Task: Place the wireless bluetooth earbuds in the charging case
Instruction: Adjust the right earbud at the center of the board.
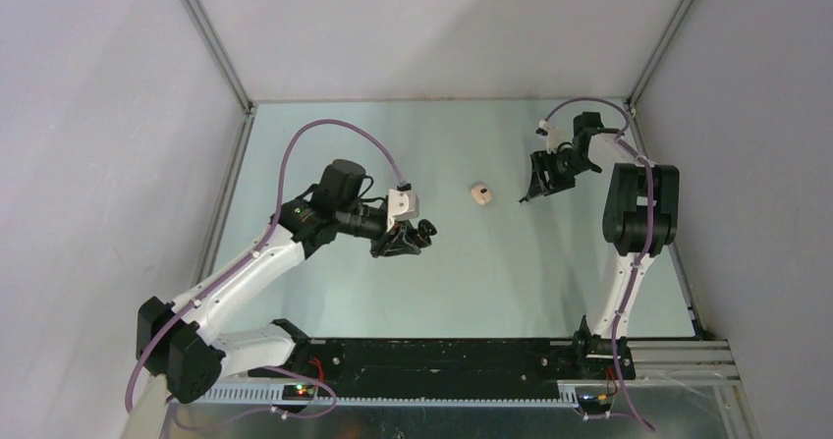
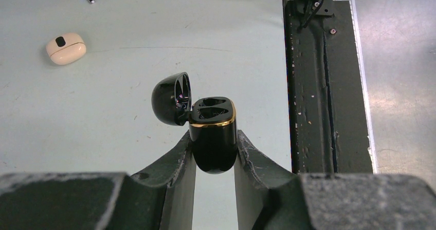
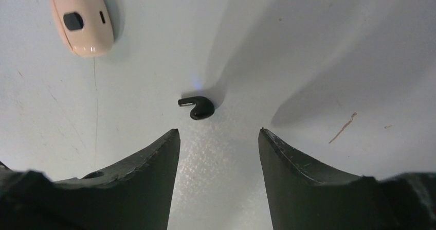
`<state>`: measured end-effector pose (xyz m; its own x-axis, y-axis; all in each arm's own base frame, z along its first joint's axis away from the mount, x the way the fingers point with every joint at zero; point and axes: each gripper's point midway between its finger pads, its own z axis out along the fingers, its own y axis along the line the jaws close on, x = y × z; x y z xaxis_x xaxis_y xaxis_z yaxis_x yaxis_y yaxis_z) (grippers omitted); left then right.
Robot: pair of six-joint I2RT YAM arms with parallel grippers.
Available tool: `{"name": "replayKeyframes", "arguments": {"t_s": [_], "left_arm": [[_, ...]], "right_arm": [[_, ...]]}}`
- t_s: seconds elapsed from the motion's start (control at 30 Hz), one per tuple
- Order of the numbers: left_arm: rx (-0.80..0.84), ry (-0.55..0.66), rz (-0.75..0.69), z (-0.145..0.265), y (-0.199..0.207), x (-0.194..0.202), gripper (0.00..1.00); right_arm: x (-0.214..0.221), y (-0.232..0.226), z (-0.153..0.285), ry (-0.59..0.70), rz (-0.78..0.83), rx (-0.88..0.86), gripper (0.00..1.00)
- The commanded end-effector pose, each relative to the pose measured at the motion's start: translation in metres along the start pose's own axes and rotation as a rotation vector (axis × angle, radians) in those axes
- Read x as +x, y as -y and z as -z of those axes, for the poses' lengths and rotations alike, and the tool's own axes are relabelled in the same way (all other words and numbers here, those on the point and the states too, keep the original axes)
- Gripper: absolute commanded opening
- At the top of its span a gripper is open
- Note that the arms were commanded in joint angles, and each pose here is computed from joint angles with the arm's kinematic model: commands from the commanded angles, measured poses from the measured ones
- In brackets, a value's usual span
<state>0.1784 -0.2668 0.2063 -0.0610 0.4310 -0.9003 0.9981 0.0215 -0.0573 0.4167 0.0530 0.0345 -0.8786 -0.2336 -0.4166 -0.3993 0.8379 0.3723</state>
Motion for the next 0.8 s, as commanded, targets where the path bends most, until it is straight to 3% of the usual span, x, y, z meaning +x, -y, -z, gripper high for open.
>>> {"name": "replayKeyframes", "arguments": {"t_s": [0.0,0.1,0.2,0.57,0.77], "left_arm": [[-0.003,0.008,-0.034,-0.001,-0.001,-0.005,0.00],[-0.002,0.004,-0.033,-0.001,-0.001,-0.004,0.00],[0.001,0.000,-0.032,-0.003,-0.001,-0.003,0.00],[0.004,-0.010,-0.040,-0.004,0.000,-0.002,0.00],[0.007,-0.010,-0.043,-0.004,0.001,-0.001,0.00]], "right_arm": [[-0.013,-0.004,0.019,0.089,0.189,0.002,0.65],[-0.016,-0.010,0.020,0.103,0.244,-0.029,0.75],[-0.021,-0.013,0.021,0.119,0.272,-0.037,0.78],[-0.024,-0.024,0.006,0.053,0.358,-0.057,0.58],[-0.023,-0.025,-0.007,-0.004,0.425,-0.035,0.56]]}}
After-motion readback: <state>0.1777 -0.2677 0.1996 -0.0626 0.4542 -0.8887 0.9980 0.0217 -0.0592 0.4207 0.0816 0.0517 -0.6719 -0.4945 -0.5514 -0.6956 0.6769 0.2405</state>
